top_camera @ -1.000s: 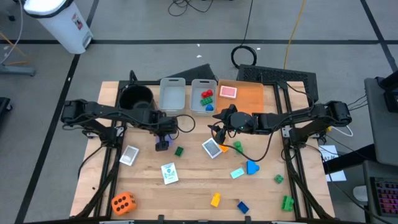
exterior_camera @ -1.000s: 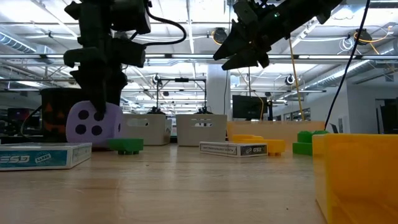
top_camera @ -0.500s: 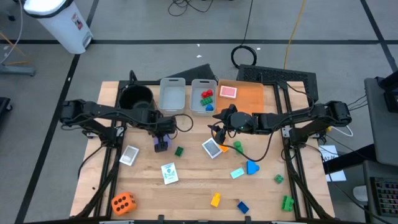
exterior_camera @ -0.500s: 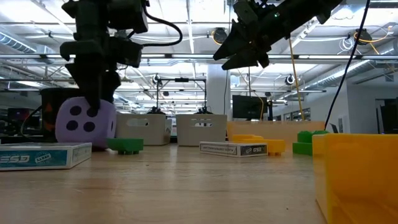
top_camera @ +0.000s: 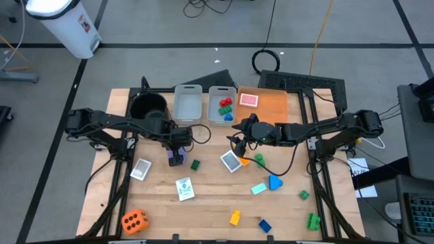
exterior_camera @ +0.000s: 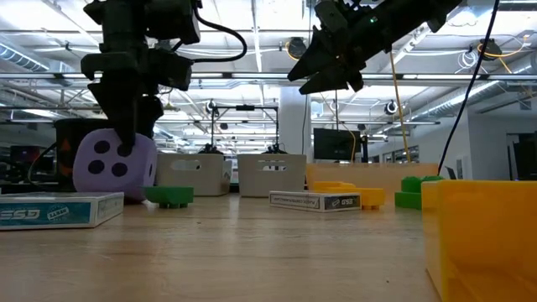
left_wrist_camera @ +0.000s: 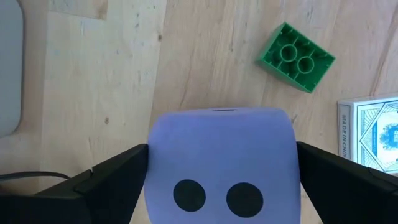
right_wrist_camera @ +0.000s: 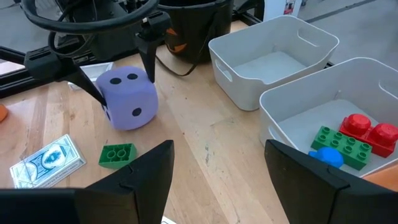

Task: Pick & Place Toys
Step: Put the purple dice into the left gray bin

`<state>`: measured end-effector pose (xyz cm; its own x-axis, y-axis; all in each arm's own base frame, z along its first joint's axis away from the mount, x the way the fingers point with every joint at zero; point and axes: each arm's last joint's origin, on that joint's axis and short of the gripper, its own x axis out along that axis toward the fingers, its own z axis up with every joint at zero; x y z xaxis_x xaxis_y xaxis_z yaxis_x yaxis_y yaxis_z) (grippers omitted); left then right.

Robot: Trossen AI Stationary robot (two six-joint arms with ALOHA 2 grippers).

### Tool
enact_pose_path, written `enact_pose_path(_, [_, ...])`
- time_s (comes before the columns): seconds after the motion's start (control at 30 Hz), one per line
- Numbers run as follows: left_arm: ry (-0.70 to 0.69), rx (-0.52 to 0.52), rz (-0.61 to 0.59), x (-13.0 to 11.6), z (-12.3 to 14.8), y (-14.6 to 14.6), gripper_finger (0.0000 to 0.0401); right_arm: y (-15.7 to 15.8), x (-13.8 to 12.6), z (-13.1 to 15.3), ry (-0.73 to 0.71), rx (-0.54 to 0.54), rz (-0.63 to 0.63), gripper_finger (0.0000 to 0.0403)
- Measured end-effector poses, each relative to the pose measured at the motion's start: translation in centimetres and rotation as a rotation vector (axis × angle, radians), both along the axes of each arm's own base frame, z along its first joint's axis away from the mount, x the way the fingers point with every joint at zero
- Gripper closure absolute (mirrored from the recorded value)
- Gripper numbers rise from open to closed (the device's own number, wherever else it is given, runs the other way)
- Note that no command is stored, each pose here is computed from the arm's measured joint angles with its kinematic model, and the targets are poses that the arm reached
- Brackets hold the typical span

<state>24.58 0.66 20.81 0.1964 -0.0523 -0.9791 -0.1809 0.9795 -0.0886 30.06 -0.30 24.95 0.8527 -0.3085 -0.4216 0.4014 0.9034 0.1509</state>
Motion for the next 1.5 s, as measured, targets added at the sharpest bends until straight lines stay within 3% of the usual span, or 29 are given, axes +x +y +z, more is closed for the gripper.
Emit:
enact_pose_path(0.1, [-0.001, 0.001, -0.001, 0.0, 0.01, 0.0, 0.0012, 0.0, 0.0, 0.0, 0.0, 0.0, 0.0, 0.0161])
enact_pose_path(0.43, [-0.012, 0.007, -0.006, 0.08, 0.18, 0.02, 0.0101, 0.0, 0.0, 0.0, 0.0, 0.0, 0.0, 0.0161])
enact_pose_path(1.1, [0.019, -0.002, -0.012, -0.21, 0.11, -0.05, 0.0106, 0.0, 0.0, 0.0, 0.001, -0.003, 0.001, 0.0161])
enact_pose_path(1.5, [0.045, 0.007, 0.042, -0.56, 0.17, -0.28, 0.0099, 0.0, 0.0, 0.0, 0.001, -0.002, 0.0, 0.0161])
